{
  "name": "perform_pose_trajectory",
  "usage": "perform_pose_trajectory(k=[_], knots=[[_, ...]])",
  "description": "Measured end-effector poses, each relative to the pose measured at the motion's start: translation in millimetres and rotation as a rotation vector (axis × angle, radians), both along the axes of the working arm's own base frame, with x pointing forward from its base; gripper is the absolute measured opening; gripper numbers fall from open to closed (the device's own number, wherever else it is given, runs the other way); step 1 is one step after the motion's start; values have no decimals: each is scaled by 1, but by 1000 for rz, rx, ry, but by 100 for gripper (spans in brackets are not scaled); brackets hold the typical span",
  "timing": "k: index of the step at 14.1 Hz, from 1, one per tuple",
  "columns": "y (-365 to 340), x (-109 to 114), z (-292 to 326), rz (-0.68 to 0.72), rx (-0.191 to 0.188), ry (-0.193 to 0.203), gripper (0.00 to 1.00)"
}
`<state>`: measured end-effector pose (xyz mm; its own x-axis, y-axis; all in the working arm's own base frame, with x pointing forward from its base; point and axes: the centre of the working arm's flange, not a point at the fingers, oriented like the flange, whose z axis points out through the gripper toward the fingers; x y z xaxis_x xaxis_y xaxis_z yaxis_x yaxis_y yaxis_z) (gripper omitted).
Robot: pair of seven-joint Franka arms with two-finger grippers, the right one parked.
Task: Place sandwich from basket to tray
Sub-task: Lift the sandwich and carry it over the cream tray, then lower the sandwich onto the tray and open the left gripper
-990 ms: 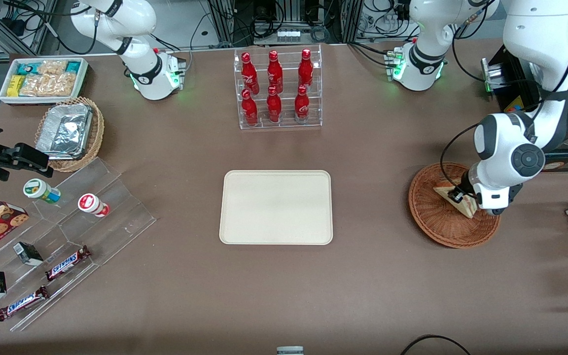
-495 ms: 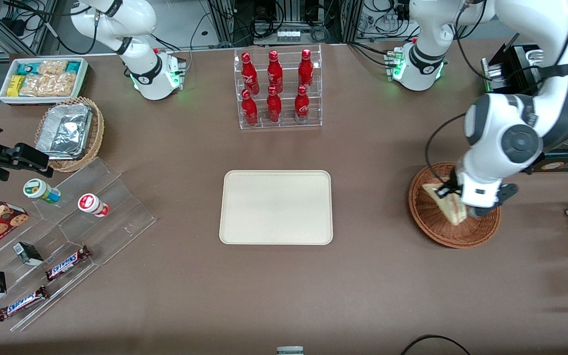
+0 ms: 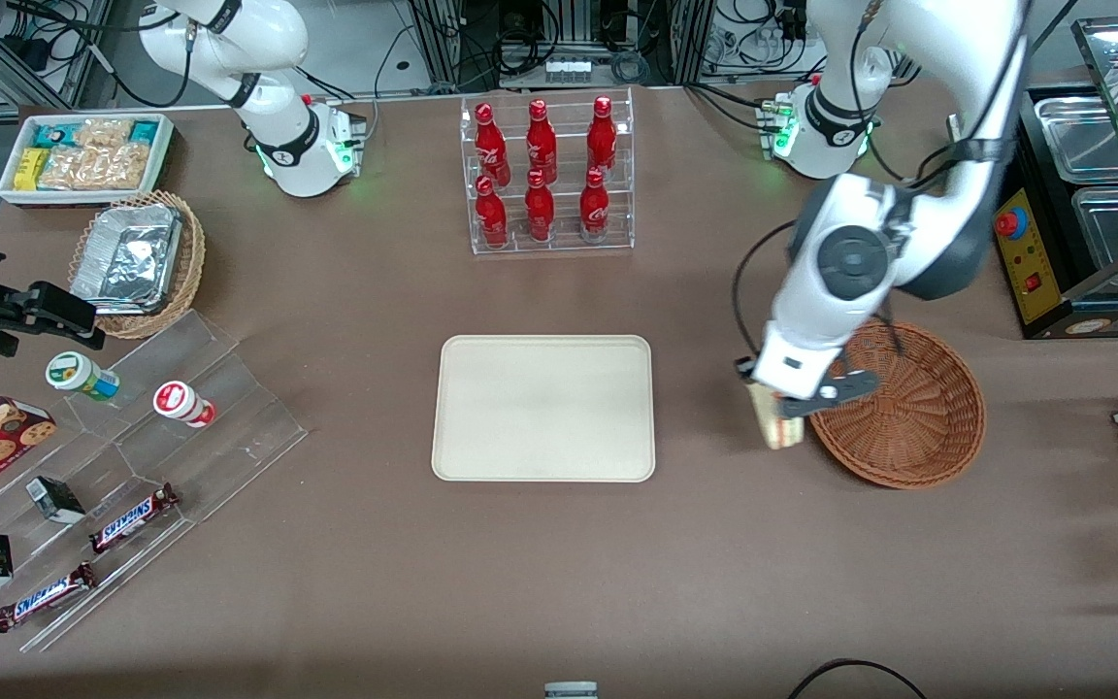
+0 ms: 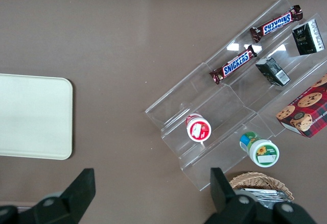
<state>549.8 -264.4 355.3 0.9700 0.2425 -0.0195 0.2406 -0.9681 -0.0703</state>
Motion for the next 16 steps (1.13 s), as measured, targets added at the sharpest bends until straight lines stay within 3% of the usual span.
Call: perform_pose_trajectory(k=[4, 6, 11, 16], knots=[[-88, -13, -21, -129, -6, 1, 30], [-119, -21, -38, -157, -33, 31, 30], [-173, -28, -82, -220, -72, 80, 29], [-188, -28, -124, -224, -93, 80, 29]])
